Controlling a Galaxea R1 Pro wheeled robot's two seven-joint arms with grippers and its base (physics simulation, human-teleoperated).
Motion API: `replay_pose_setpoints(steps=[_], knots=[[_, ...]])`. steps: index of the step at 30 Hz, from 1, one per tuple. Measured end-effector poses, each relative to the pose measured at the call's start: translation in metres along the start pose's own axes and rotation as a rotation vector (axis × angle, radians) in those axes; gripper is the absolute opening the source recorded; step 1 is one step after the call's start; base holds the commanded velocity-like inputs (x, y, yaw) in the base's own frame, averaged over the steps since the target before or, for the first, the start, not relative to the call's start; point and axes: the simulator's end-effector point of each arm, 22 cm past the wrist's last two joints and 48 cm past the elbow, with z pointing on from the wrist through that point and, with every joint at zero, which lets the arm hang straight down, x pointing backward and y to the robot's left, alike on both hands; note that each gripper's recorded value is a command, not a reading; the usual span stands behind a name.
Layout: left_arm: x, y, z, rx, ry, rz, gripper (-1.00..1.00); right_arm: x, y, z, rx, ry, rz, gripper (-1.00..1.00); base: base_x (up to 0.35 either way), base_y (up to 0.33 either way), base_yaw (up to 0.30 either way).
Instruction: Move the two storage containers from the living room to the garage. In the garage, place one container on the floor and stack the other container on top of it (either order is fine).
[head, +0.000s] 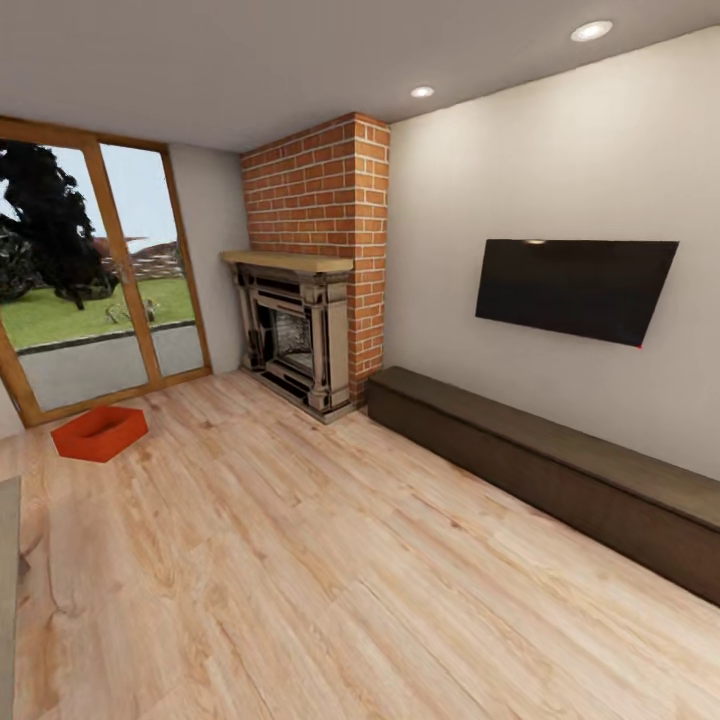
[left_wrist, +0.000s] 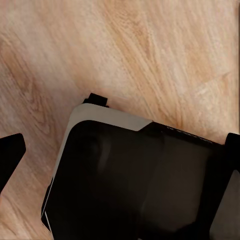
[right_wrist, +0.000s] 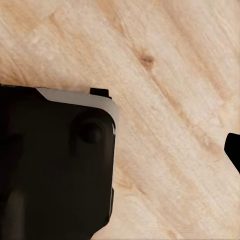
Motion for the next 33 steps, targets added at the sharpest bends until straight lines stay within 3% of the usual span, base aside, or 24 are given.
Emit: replay_pose_setpoints(steps=[17,33], knots=[[0.0000,0.0000,0.0000,0.000,0.000,0.000,1.00,-0.0020,0.0012,0.0000,-0.007,-0.009,0.002,1.00,0.322,0.000,0.006],[0.0001,0.0001,0.0000,0.000,0.000,0.000,1.00,-0.0018,-0.0015,0.0003,-0.006,-0.010,0.001,1.00,0.322,0.000,0.249]])
